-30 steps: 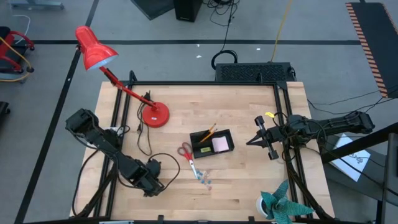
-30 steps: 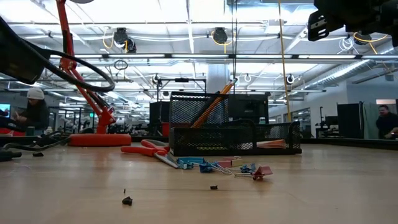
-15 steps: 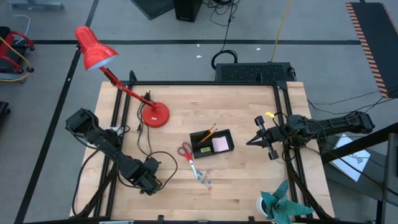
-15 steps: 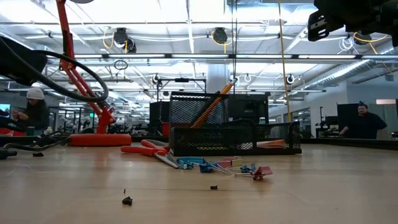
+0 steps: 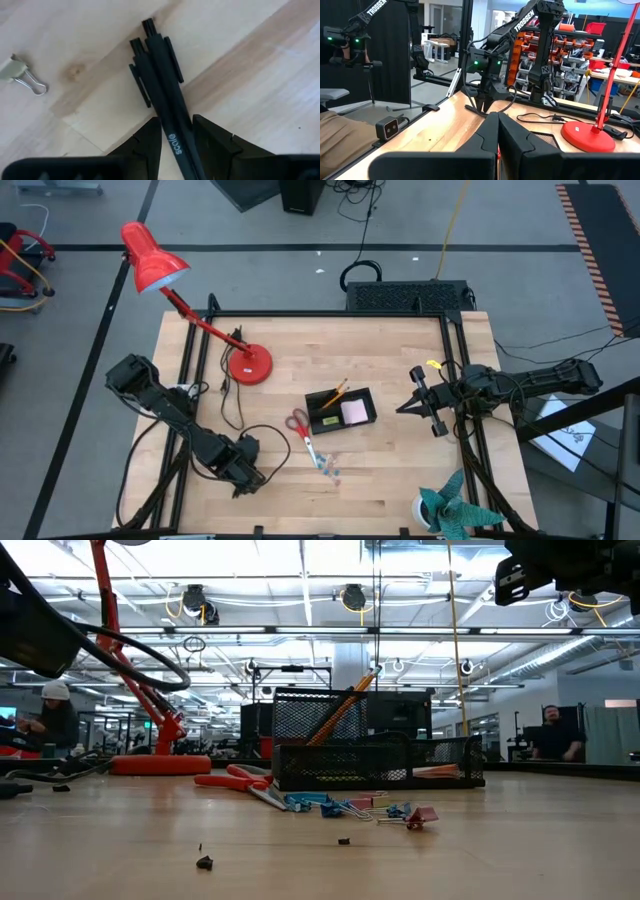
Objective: Pick and place office supplies into organizer
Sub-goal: Put the black pen into the black desk organizer
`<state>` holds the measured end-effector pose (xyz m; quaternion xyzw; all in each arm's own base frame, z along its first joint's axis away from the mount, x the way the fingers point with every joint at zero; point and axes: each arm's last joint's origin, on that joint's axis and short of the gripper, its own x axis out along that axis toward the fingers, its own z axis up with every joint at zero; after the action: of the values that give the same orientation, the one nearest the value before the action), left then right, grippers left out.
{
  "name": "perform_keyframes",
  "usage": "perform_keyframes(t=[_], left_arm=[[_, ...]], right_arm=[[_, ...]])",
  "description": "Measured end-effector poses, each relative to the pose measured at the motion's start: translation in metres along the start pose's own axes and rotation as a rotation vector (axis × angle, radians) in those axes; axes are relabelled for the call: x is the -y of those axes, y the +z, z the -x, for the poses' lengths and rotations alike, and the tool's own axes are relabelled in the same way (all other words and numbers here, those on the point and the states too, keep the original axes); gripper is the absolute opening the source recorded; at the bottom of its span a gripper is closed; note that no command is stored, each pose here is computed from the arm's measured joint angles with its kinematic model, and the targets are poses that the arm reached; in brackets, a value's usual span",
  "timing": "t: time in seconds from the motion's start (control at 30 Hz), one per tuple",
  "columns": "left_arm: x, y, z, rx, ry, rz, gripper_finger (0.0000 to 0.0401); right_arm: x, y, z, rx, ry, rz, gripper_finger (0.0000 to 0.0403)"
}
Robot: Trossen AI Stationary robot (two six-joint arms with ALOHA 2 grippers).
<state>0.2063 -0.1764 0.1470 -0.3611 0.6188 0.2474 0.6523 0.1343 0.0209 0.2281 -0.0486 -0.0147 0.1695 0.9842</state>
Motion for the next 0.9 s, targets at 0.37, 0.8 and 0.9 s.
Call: perform_keyframes(t=[0.37, 0.8, 0.9], left_arm=[[-0.002, 0.004, 0.007, -0.015, -0.004, -0.024, 0.0117], [-0.01, 0.004, 0.025, 0.007, -0.005, 0.019, 0.0117], [-0.011, 0.005, 0.025, 0.019, 0.001, 0.025, 0.0117]], right_arm=[[0.0, 0.0, 0.0, 0.0, 0.0, 0.0, 0.0], [0.0, 0.0, 0.0, 0.0, 0.0, 0.0, 0.0], [0.0, 0.0, 0.0, 0.0, 0.0, 0.0, 0.0]])
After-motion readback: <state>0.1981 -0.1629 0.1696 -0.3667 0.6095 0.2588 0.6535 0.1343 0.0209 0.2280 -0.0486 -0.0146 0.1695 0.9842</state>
